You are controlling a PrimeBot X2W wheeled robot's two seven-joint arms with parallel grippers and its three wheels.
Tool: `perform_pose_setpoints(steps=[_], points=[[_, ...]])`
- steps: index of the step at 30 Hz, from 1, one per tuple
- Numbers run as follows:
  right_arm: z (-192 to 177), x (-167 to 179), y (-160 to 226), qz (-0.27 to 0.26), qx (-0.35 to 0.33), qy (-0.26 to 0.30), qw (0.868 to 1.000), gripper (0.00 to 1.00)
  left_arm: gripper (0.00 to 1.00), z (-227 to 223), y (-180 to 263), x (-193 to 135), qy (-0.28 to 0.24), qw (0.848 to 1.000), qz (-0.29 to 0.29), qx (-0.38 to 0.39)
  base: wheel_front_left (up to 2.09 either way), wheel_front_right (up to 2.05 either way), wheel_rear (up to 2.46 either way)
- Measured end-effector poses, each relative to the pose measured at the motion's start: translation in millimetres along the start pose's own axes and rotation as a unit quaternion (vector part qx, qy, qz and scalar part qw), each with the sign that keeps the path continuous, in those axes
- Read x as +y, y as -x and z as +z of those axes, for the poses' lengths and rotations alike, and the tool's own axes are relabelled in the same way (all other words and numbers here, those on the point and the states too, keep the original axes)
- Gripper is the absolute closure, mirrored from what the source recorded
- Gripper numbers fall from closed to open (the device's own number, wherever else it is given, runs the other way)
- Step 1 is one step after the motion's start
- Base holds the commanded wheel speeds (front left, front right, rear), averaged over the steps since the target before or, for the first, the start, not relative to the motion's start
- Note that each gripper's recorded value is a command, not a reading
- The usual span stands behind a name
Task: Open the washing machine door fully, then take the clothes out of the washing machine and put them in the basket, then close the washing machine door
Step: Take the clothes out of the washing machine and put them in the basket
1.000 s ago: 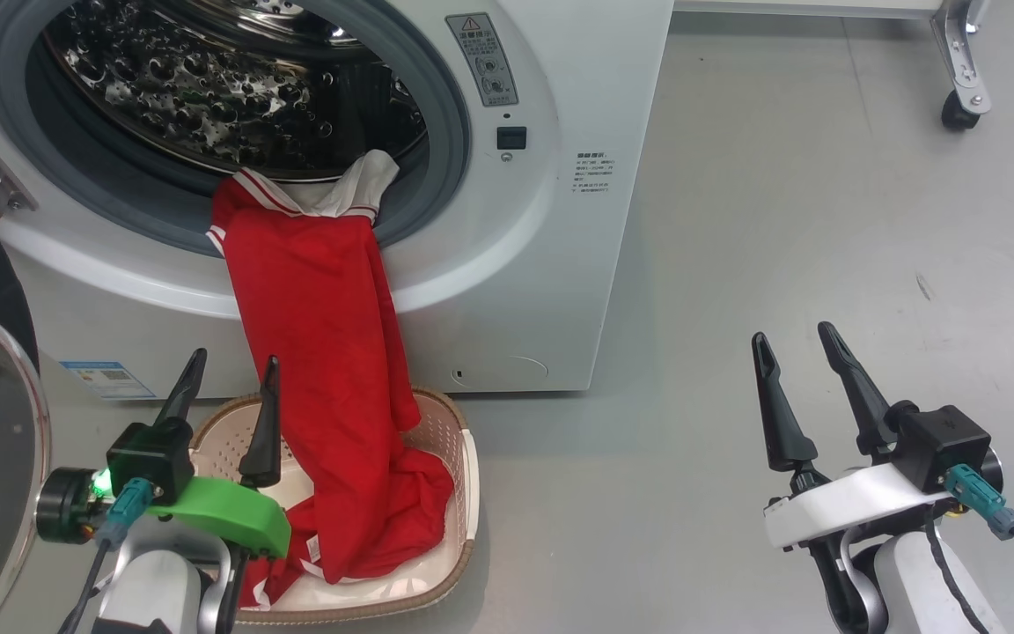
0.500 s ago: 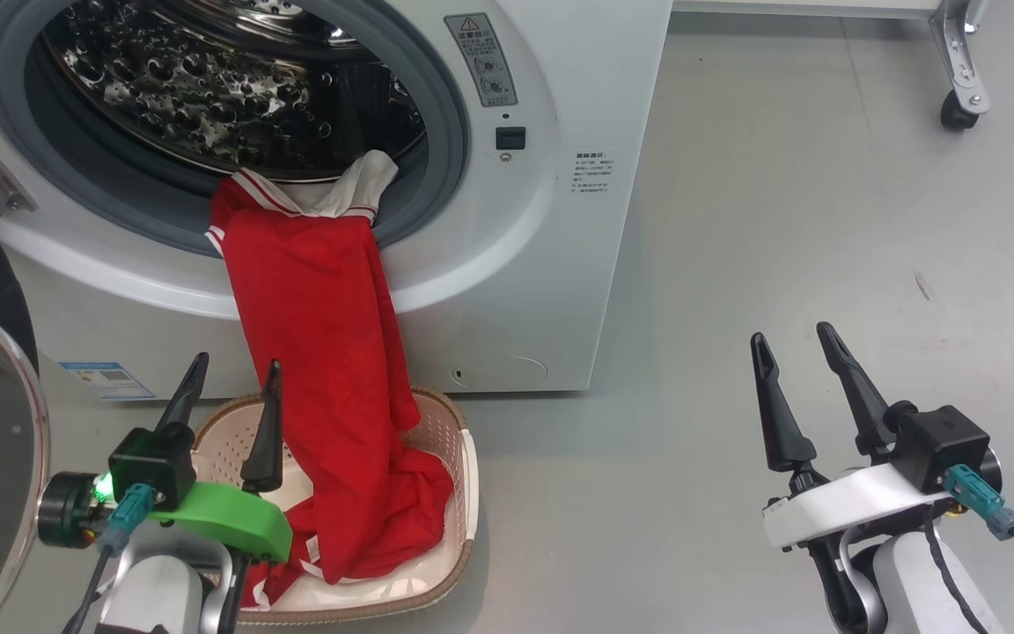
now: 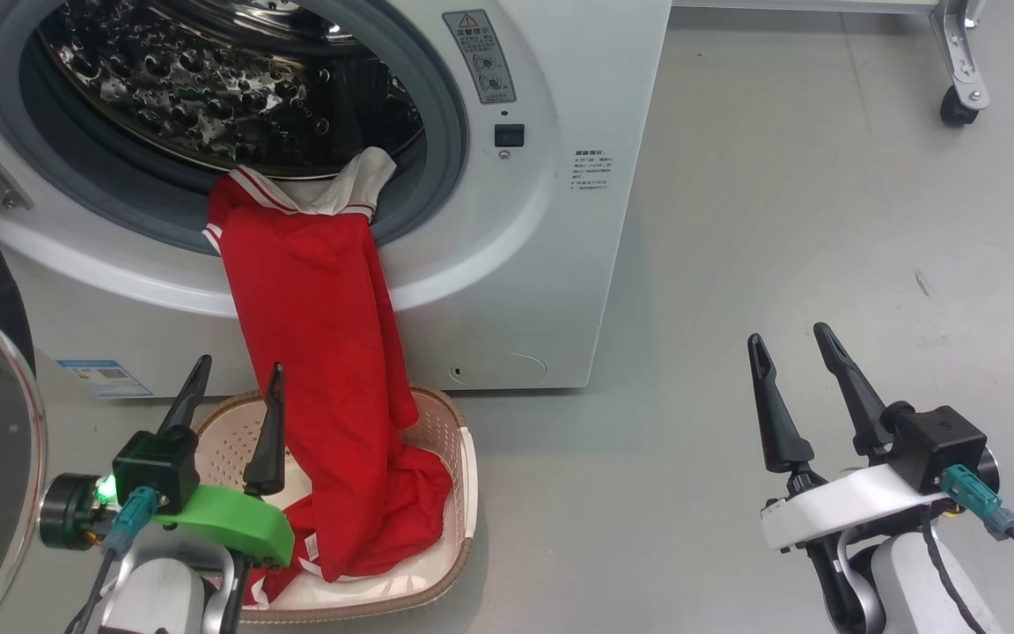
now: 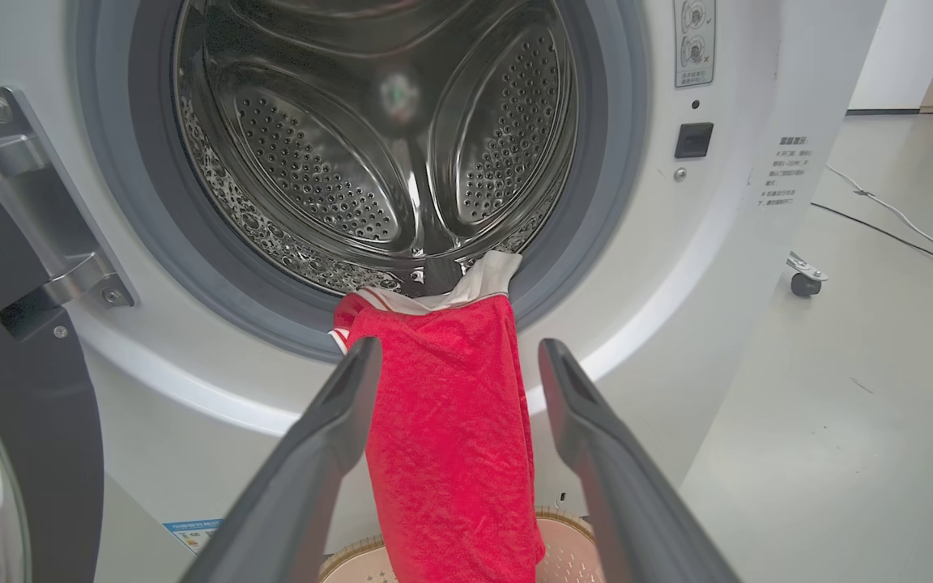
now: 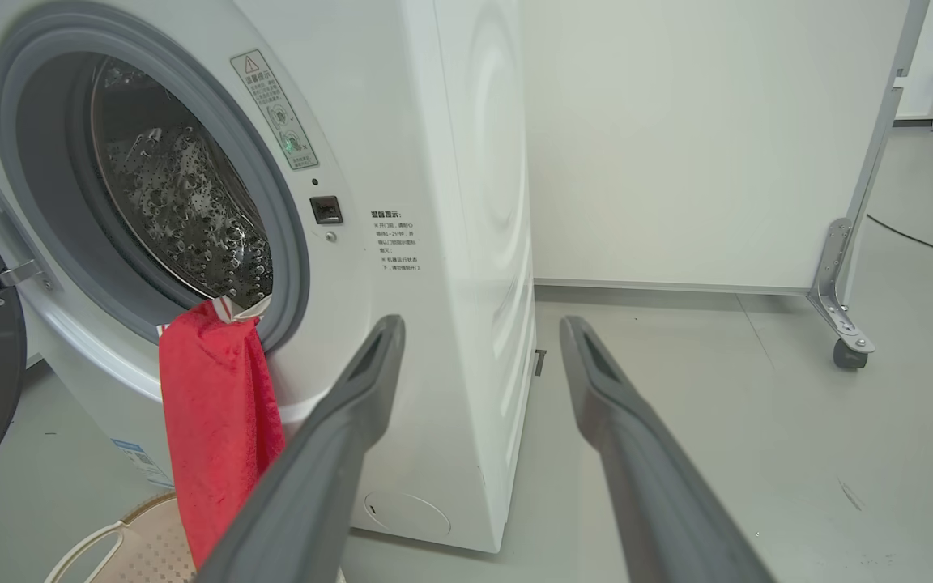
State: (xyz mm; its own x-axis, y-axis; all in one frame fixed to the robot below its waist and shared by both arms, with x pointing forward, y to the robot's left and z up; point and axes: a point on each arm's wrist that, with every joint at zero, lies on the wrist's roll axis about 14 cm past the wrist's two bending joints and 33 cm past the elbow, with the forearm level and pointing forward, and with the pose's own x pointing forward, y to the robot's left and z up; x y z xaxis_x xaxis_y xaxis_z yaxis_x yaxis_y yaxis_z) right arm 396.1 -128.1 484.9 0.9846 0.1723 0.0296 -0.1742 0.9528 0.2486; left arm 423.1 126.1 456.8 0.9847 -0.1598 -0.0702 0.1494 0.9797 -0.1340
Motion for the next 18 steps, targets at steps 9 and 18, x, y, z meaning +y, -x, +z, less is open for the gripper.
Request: perform_pose_setpoints(steps=[9, 18], points=[[-5, -2, -1, -0.003, 0.007, -0.001, 1.0, 0.0, 0.0, -4, -3, -1, 0.002, 1.0, -0.001, 0.003, 0.0, 0.0, 0.0], [-18, -9, -4, -0.012, 0.023, -0.005, 1.0, 0.0, 0.0, -26, -11, 0, 0.003, 0.999, 0.0, 0.032, 0.0, 0.0, 0.0]])
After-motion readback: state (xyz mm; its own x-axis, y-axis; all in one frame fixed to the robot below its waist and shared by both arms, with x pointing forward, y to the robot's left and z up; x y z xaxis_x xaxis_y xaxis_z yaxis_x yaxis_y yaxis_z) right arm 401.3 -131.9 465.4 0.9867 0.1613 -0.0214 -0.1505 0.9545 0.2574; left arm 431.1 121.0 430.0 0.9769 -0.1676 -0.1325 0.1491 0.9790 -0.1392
